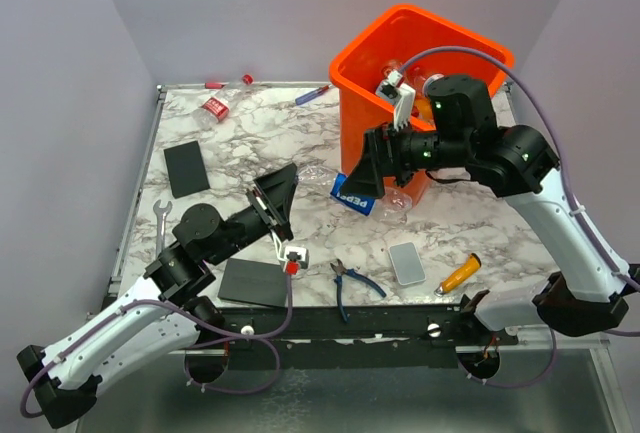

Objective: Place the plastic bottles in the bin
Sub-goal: Pick up the plastic bottle from the corner of the board.

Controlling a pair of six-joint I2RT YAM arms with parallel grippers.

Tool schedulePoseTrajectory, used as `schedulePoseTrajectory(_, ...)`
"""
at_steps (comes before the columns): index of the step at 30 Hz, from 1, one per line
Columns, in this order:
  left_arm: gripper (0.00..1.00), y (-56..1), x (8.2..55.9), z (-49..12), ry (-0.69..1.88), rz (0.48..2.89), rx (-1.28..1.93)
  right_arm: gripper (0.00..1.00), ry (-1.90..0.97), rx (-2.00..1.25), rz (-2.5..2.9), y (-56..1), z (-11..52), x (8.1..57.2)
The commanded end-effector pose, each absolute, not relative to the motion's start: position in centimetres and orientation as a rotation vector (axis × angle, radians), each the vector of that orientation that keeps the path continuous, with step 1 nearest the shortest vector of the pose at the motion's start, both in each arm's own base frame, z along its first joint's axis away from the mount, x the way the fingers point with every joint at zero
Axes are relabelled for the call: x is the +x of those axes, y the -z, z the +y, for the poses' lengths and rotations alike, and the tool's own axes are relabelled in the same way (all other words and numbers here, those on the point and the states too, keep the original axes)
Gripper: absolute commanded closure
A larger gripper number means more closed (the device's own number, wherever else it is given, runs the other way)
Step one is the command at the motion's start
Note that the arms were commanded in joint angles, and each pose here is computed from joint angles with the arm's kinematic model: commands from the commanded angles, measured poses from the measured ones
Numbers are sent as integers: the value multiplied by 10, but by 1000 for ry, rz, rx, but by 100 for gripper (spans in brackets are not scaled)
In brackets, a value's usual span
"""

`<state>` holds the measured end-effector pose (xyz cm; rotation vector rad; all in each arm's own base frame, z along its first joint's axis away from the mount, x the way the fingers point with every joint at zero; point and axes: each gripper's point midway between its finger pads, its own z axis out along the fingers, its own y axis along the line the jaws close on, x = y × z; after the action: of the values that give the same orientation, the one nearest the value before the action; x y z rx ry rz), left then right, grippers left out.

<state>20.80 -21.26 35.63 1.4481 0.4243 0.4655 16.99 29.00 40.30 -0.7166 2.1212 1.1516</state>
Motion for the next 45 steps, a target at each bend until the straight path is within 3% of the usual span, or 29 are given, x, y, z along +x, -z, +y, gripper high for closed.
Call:
schedulePoseTrajectory(1,100,-386,199,-213,-509,328,1429,0,-960,-752,2278,-353,282,176)
schedulePoseTrajectory(15,100,-392,195,-226,-482,284,1477,4,-819,-866,2207,-346,322,200)
schedulePoseTrajectory(19,100,-390,196,-228,-478,289,1483,21,-781,-886,2250,-330,327,204)
schedulePoseTrajectory(23,98,-393,196,-228,-461,303,1471,49,-756,-872,2266,-325,324,205)
schedulePoseTrajectory(26,83,-400,194,-227,-435,320,1439,62,-754,-850,2235,-334,320,205)
schedulePoseTrajectory(28,64,-406,193,-225,-394,351,1397,68,-748,-822,2199,-345,317,207)
schedulePoseTrajectory(29,51,-412,192,-223,-371,369,1364,71,-751,-799,2173,-351,315,209)
schedulePoseTrajectory(30,20,-416,192,-221,-350,390,1337,73,-754,-778,2150,-357,313,210)
schedulePoseTrajectory(31,3,-417,192,-220,-335,407,1324,75,-762,-754,2120,-364,312,211)
schedulePoseTrajectory(39,1,-415,191,-202,-138,631,1158,85,-902,-554,1760,-440,297,211)
schedulePoseTrajectory(45,1,-468,167,-188,673,959,502,85,-1140,-431,1187,-534,274,178)
